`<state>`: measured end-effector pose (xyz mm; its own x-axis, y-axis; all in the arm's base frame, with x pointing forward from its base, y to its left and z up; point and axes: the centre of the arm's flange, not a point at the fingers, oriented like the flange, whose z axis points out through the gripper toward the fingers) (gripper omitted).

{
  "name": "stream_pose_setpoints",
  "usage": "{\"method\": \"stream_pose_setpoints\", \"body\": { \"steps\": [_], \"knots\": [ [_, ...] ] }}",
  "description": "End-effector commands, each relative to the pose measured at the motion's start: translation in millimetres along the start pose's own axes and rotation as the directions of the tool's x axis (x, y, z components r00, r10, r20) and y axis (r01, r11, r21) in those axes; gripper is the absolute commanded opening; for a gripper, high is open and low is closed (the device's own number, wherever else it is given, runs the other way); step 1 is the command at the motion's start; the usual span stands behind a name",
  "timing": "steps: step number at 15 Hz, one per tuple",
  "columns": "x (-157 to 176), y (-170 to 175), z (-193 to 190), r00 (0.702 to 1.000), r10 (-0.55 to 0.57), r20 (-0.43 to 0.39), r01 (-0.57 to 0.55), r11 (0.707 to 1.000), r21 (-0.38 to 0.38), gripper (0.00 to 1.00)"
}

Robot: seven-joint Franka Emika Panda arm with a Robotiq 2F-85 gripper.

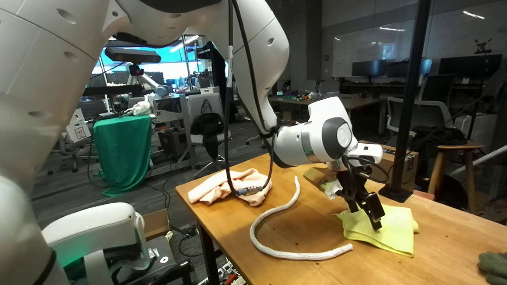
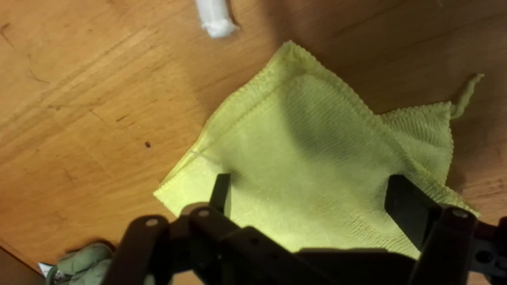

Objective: Move the pink t-shirt and the radish to the right, move the peach t-shirt to the left, move the white cable forwards, move the yellow towel backwards

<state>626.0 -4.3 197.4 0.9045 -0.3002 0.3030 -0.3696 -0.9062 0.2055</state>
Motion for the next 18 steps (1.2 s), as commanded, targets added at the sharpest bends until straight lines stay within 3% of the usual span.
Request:
{"method": "stream_pose_setpoints", "body": {
  "steps": [1, 2, 4, 11, 14, 18],
  "knots": [
    [14, 1, -2, 0.998, -0.008, 0.064, 0.003, 0.997, 0.072, 1.00],
    [14, 1, -2, 0.996, -0.012, 0.086, 0.004, 0.995, 0.098, 0.75],
    [14, -1, -2, 0.992, -0.033, 0.126, 0.014, 0.989, 0.149, 0.66],
    [21, 1, -8, 0.979, -0.075, 0.190, 0.030, 0.973, 0.230, 0.12],
    [21, -2, -11, 0.977, -0.091, 0.195, 0.041, 0.969, 0.243, 0.06],
    [22, -18, -20, 0.979, -0.119, 0.168, 0.073, 0.965, 0.254, 0.08]
  ]
}}
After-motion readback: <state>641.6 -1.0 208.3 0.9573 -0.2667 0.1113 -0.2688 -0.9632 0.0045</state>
